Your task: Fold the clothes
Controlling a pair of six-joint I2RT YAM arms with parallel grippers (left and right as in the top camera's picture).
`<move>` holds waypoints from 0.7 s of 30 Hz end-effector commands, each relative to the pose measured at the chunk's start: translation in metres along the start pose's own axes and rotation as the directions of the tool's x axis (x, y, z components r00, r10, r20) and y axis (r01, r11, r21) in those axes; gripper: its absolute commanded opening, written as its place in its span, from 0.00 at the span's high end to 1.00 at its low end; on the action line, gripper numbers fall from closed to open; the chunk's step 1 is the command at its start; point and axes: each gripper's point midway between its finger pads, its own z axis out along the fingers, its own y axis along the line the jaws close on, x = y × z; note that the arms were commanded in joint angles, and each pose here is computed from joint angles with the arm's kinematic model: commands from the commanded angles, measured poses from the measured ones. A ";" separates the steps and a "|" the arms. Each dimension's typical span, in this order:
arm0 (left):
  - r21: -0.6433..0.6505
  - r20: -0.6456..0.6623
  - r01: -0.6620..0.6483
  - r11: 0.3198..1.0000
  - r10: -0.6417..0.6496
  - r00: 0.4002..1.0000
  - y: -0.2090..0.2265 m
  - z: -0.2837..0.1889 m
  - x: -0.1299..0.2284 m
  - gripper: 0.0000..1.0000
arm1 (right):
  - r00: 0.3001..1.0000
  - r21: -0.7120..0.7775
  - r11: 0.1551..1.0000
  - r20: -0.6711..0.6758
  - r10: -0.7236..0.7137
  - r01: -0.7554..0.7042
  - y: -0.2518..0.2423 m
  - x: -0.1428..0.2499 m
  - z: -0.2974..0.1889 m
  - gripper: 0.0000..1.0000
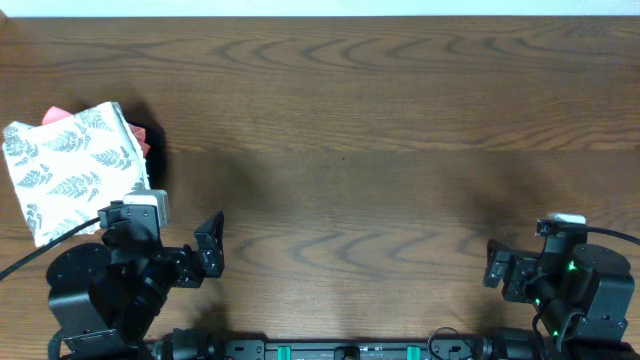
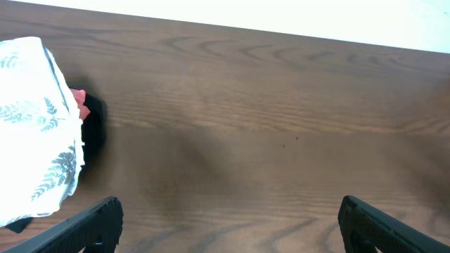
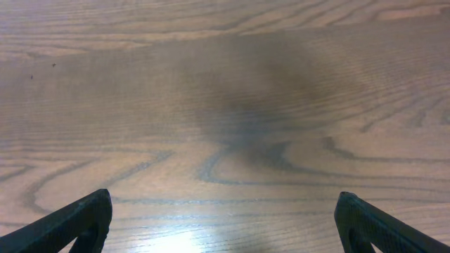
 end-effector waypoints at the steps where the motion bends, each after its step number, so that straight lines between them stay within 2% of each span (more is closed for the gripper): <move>1: 0.012 0.003 -0.019 1.000 0.019 1.000 -0.003 -0.001 0.000 0.02 | 0.998 0.018 1.000 0.061 0.004 -0.005 -0.004 -0.006 -0.003 0.01; 7: 0.012 0.003 -0.019 1.000 0.019 1.000 -0.003 -0.001 0.000 0.02 | 0.953 -0.007 0.996 0.290 -0.083 0.088 0.003 -0.024 0.000 0.01; 10: 0.012 0.003 -0.019 1.000 0.019 1.000 -0.003 -0.001 0.000 0.02 | 0.911 -0.032 0.993 0.402 -0.088 0.110 0.009 -0.026 0.003 0.01; 13: 0.012 0.003 -0.019 1.000 0.019 1.000 -0.003 -0.001 0.000 0.02 | 0.841 -0.047 0.990 0.534 -0.087 0.132 0.014 -0.031 0.005 0.01; 21: 0.012 0.003 -0.019 1.000 0.019 1.000 -0.003 -0.001 0.000 0.02 | 0.738 -0.022 0.982 0.663 -0.125 0.186 0.018 -0.049 0.036 0.01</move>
